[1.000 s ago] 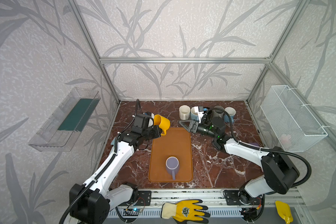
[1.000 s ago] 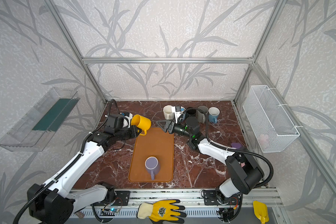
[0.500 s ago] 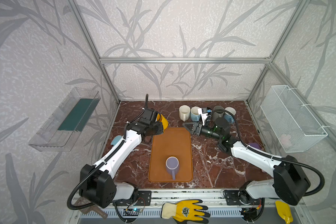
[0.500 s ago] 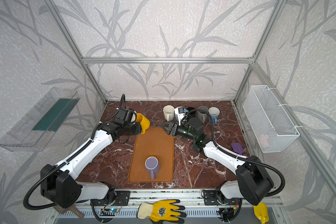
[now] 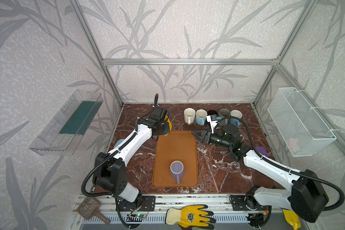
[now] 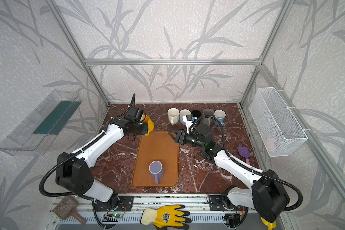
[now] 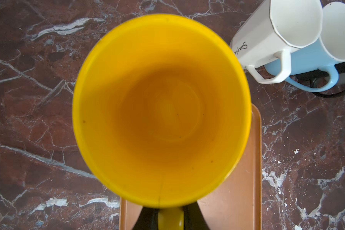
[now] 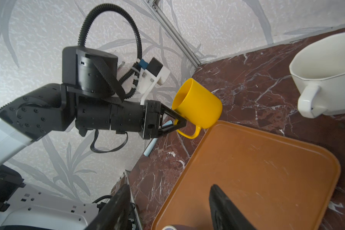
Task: Turn the mug right side up
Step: 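Carry the upright yellow mug with the left gripper toward the mug row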
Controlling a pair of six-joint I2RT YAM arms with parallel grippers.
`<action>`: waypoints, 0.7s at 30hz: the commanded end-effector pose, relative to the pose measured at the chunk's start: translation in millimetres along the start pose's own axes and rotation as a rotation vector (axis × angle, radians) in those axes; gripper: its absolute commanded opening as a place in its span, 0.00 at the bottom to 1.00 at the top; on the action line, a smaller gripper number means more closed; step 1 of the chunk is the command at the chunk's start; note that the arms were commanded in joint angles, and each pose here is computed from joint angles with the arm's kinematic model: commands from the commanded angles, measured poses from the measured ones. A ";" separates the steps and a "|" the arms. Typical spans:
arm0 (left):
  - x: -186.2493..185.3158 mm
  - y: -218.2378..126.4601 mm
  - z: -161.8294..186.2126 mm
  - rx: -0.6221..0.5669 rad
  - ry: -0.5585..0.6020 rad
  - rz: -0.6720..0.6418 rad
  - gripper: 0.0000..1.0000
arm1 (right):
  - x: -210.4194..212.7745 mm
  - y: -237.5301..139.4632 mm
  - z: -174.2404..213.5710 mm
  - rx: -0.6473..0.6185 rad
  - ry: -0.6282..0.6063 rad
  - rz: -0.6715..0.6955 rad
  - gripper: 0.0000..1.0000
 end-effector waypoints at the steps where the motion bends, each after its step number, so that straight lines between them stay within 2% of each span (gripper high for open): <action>1: -10.7 -9.5 -26.8 -0.082 0.030 0.004 0.00 | -4.1 -9.1 3.7 0.009 -0.030 0.039 0.63; 12: -26.9 21.4 -40.6 -0.018 0.101 -0.021 0.00 | -8.4 -34.0 9.6 0.021 -0.088 0.134 0.62; 21: -35.0 40.4 -56.6 -0.023 0.122 -0.042 0.00 | -9.5 -44.1 11.9 0.019 -0.099 0.163 0.62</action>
Point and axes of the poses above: each gripper's point midway between its finger pads, its own y axis out along the fingers, its own x axis along the line the jaws close on, z = x × y, the point moved 1 cm from there along -y, back along the fingers, and after that the axes turned 4 degrees about -y, right-handed, at the moved point
